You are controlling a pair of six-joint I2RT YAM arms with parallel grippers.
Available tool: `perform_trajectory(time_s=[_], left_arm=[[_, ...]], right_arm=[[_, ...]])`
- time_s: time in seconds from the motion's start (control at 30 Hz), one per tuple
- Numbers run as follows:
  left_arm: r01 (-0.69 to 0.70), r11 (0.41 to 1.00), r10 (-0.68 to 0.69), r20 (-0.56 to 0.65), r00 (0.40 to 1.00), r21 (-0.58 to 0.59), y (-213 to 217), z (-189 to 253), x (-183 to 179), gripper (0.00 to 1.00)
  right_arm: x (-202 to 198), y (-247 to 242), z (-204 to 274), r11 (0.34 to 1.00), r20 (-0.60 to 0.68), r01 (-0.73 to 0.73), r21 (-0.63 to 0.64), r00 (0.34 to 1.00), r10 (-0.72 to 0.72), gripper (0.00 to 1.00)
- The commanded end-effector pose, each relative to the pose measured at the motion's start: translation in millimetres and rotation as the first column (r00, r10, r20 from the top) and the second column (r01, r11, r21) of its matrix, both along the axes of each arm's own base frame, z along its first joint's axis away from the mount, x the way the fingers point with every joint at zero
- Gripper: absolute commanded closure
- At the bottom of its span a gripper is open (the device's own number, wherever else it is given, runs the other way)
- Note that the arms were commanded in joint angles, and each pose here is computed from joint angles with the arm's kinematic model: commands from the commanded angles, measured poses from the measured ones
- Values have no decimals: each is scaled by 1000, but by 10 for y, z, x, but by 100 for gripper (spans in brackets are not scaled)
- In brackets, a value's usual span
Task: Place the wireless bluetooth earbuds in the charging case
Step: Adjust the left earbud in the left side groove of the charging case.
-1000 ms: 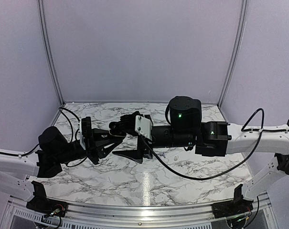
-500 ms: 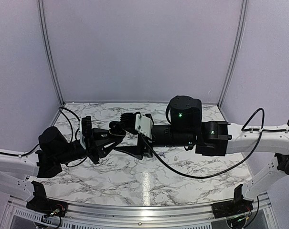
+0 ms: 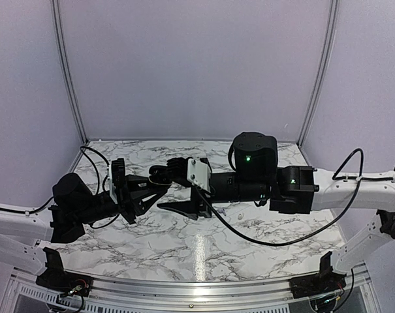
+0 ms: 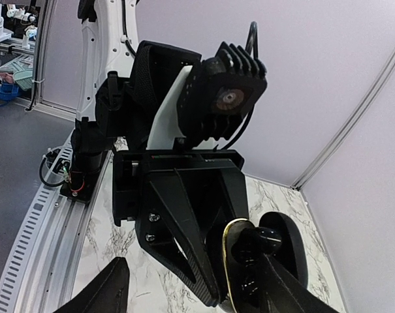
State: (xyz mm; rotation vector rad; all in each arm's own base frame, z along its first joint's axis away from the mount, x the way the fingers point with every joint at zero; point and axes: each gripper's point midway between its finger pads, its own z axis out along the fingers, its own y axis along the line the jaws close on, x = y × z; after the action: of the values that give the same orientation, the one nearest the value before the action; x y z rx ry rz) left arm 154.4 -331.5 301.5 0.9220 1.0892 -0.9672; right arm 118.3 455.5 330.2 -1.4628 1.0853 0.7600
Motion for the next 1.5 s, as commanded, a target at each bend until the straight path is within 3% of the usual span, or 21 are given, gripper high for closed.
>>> perform_trajectory(time_s=[0.0, 0.33, 0.93, 1.47], left_arm=[[-7, 999, 8, 23, 1000, -53, 13, 229, 24, 100], [-9, 998, 11, 33, 999, -60, 24, 270, 23, 100], [-7, 999, 8, 33, 999, -33, -17, 188, 38, 100], [-42, 998, 42, -1, 999, -37, 8, 157, 113, 100]], right_arm=[[-72, -38, 84, 1000, -5, -17, 14, 1000, 17, 33], [225, -32, 119, 988, -13, 152, 22, 988, -151, 27], [191, 145, 191, 992, -41, 108, 58, 994, -106, 20], [-24, 13, 198, 997, -14, 10, 75, 1000, -9, 33]])
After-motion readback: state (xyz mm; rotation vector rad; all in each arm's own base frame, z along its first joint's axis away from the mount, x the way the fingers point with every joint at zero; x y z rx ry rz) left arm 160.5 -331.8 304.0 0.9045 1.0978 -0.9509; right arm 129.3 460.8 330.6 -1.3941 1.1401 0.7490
